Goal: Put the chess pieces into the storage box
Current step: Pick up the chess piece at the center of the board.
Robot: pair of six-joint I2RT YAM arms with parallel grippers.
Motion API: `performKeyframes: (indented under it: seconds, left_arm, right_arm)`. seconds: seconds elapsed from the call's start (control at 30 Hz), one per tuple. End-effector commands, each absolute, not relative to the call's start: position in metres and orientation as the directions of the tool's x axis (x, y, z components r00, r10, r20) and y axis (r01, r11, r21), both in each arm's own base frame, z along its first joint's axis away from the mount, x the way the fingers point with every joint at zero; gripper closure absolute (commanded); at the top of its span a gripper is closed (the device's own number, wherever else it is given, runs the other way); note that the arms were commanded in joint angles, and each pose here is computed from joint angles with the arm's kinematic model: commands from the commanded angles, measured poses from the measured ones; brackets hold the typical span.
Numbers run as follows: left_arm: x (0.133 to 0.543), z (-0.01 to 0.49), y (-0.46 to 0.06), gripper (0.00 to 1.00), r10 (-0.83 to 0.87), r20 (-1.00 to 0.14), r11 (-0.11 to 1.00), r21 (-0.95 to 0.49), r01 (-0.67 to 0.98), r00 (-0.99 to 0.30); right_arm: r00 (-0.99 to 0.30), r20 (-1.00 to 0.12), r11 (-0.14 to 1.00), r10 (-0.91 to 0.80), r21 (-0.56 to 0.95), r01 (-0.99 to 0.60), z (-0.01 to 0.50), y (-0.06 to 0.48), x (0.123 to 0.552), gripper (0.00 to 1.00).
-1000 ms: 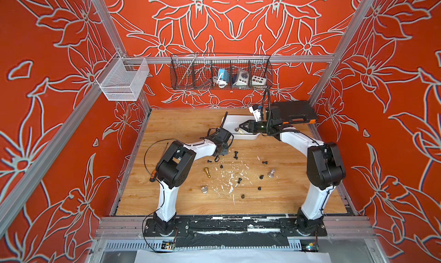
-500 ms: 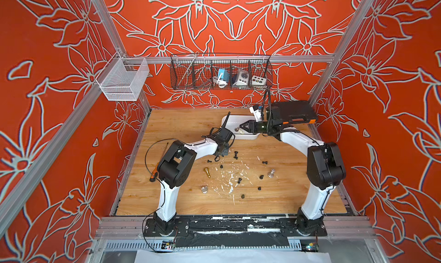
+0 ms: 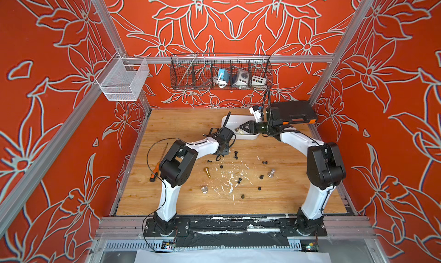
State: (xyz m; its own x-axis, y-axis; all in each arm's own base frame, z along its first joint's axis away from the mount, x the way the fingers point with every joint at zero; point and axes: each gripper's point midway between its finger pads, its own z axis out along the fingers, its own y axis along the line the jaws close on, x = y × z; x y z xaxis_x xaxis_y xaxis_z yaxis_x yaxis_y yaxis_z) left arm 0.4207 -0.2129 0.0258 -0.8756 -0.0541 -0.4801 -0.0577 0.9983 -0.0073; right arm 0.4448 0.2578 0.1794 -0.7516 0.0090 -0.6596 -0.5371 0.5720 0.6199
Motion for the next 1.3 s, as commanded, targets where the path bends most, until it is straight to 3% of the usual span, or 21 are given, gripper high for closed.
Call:
performKeyframes:
  seconds: [0.0, 0.1, 0.33, 0.5, 0.93, 1.27]
  left_arm:
    - [0.404, 0.019, -0.212, 0.54, -0.088, -0.442, 0.995, 0.007, -0.102, -0.893]
    - [0.401, 0.018, -0.219, 0.67, -0.102, -0.433, 0.994, -0.021, -0.103, -0.896]
    - [0.399, 0.011, -0.224, 0.66, -0.083, -0.43, 0.996, -0.003, -0.091, -0.899]
    - [0.403, 0.008, -0.239, 0.71, 0.032, -0.427, 0.999, 0.044, 0.015, -0.904]
    - [0.413, 0.007, -0.252, 0.79, 0.119, -0.439, 0.993, 0.077, 0.095, -0.891]
    - [0.425, 0.044, -0.269, 0.8, 0.147, -0.494, 0.989, 0.045, 0.144, -0.857]
  right_arm:
    - [-0.731, -0.682, 0.548, 0.013, 0.616, -0.565, 0.194, 0.254, 0.439, 0.59]
    - [-0.73, -0.683, 0.546, 0.016, 0.618, -0.566, 0.196, 0.251, 0.439, 0.59]
    - [-0.726, -0.687, 0.548, 0.023, 0.616, -0.565, 0.199, 0.245, 0.438, 0.59]
    - [-0.728, -0.685, 0.549, 0.025, 0.618, -0.562, 0.198, 0.243, 0.437, 0.59]
    - [-0.733, -0.679, 0.557, 0.023, 0.618, -0.555, 0.195, 0.239, 0.437, 0.59]
    - [-0.731, -0.682, 0.567, 0.023, 0.611, -0.552, 0.197, 0.234, 0.437, 0.59]
